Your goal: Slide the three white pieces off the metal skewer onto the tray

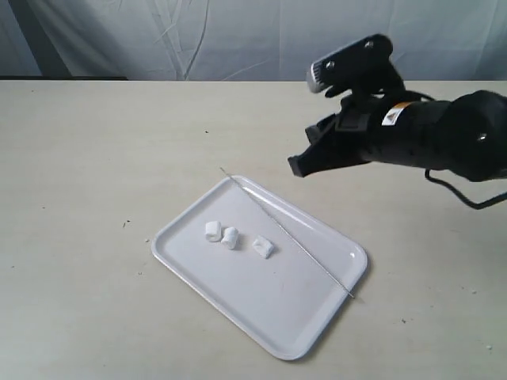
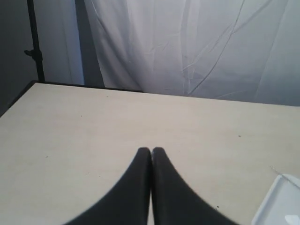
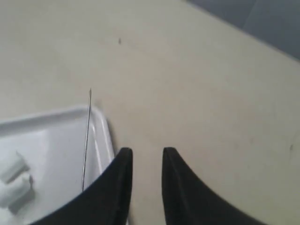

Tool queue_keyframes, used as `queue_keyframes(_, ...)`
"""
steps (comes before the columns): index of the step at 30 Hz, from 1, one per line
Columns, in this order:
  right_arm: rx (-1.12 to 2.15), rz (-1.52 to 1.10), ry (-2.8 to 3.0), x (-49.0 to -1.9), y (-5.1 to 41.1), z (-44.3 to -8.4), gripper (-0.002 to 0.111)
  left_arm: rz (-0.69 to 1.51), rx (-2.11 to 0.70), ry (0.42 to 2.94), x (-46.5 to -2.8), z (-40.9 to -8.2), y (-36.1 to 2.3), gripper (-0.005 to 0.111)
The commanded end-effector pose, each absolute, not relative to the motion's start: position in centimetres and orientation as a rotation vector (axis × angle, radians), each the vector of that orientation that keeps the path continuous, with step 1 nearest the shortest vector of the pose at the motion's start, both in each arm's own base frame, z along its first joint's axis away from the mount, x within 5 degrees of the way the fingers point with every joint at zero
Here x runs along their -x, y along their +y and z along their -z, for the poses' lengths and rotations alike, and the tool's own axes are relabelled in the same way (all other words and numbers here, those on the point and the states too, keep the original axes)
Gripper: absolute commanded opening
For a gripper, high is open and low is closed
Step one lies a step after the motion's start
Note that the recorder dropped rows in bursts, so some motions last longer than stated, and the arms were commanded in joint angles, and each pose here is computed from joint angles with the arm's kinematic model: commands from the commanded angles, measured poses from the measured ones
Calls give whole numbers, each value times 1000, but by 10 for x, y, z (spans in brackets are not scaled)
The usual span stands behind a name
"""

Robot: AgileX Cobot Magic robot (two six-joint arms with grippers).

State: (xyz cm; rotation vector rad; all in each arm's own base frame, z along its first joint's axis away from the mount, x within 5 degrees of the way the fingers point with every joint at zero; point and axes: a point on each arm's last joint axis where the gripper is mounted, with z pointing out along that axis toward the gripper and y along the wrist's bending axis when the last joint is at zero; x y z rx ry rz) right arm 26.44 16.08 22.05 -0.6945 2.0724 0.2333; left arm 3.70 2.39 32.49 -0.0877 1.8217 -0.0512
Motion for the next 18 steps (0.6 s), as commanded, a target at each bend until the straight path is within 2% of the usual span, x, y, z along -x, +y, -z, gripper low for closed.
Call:
queue_keyframes(1,685,-211,1867,-252,151,-268,23,-58,-29,1862,-40,-302,23,0)
queue_keyframes(5,664,-216,1734,-232,139,-307,23,-203,-170,1864,-42,-296,25,0)
queue_keyframes(8,686,-206,1640,-208,126,-336,23,-321,-37,1821,-41,-301,39,0)
queue_keyframes(13,688,-296,1651,-164,106,-361,23,-243,36,1802,-32,-299,41,0)
queue_keyframes(18,646,-350,1625,-150,99,-371,23,-245,33,1796,-32,-300,41,0)
